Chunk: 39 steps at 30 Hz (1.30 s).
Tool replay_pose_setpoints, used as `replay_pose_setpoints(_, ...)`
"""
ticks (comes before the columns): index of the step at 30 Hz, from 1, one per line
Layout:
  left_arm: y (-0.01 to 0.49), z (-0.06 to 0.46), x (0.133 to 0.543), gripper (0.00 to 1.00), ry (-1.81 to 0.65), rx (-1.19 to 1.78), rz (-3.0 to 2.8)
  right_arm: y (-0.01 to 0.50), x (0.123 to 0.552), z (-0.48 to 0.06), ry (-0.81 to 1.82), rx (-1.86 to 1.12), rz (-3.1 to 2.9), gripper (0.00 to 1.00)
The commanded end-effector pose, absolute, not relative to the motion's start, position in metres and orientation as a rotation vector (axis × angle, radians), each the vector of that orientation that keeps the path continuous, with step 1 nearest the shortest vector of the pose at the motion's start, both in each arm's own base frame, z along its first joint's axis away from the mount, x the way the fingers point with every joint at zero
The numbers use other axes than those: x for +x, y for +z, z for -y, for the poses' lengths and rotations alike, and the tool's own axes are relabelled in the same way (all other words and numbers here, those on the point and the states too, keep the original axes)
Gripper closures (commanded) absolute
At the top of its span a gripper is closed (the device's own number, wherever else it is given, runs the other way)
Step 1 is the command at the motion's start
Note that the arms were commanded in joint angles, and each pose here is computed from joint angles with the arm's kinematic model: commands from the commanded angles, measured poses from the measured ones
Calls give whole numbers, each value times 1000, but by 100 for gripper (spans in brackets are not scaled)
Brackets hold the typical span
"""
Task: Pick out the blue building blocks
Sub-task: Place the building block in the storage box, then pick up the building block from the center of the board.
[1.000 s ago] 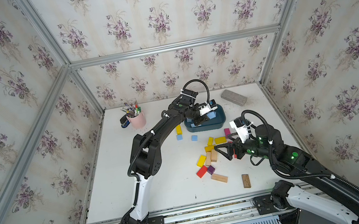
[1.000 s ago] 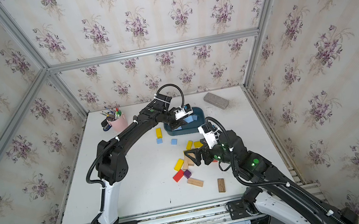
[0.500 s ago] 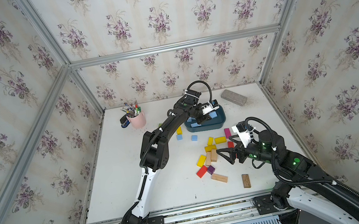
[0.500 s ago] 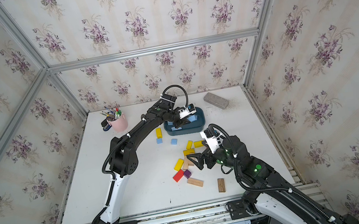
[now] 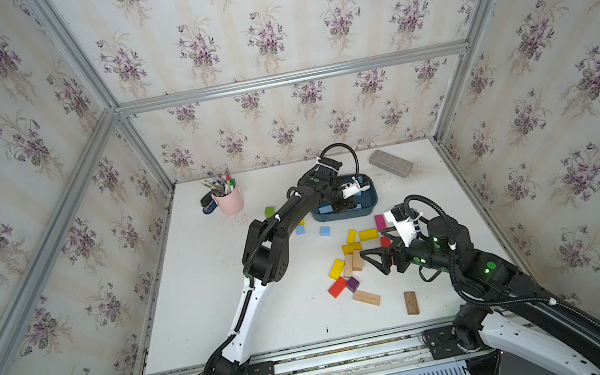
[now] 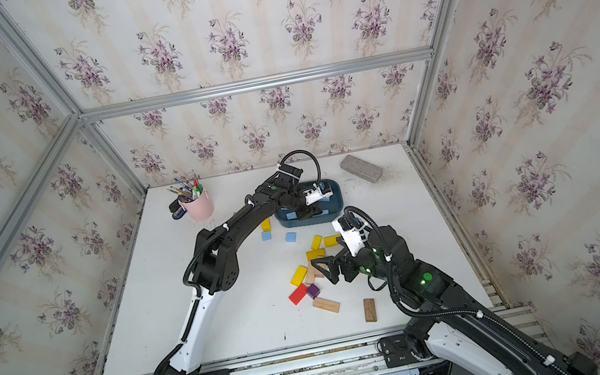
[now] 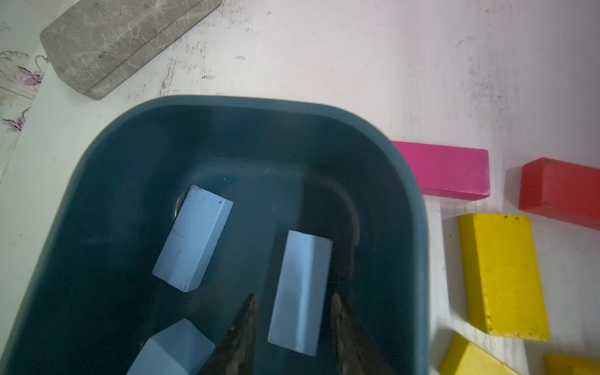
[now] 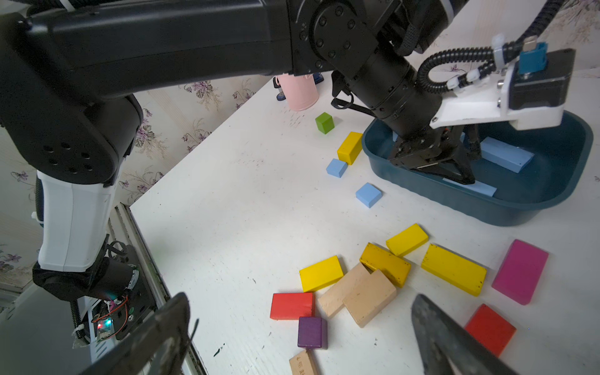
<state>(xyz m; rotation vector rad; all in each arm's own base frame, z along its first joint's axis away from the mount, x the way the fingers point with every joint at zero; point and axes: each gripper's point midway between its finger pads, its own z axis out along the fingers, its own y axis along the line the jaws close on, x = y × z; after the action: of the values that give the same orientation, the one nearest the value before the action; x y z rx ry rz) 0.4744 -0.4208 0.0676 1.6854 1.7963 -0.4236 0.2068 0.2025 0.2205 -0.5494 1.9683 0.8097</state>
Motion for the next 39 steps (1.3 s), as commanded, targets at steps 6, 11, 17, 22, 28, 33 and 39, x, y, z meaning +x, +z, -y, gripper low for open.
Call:
replay_pose_setpoints(6, 114, 424, 481, 41, -391, 1590, -1785, 226, 212, -204, 799, -546, -1933, 0)
replay_pose_setpoints(11, 170, 415, 480, 32, -371, 1462, -1802, 224, 213, -204, 804, -531, -1940, 0)
replay_pose_setpoints(17, 229, 382, 472, 20, -314, 1224, -1886, 225, 212, -203, 819, -516, -1944, 0)
replay_pose_setpoints(22, 248, 342, 456, 1, -228, 1019, -1931, 226, 210, -203, 831, -510, -1933, 0)
replay_pose_setpoints(28, 244, 293, 423, 1, -188, 823, -2018, 224, 208, -205, 852, -515, -1932, 0)
replay_pose_setpoints(33, 221, 257, 400, 1, -144, 679, -2123, 222, 208, -207, 863, -518, -1938, 0)
replay_pose_setpoints(39, 199, 229, 383, 1, -127, 545, -2181, 220, 207, -208, 873, -513, -1949, 0)
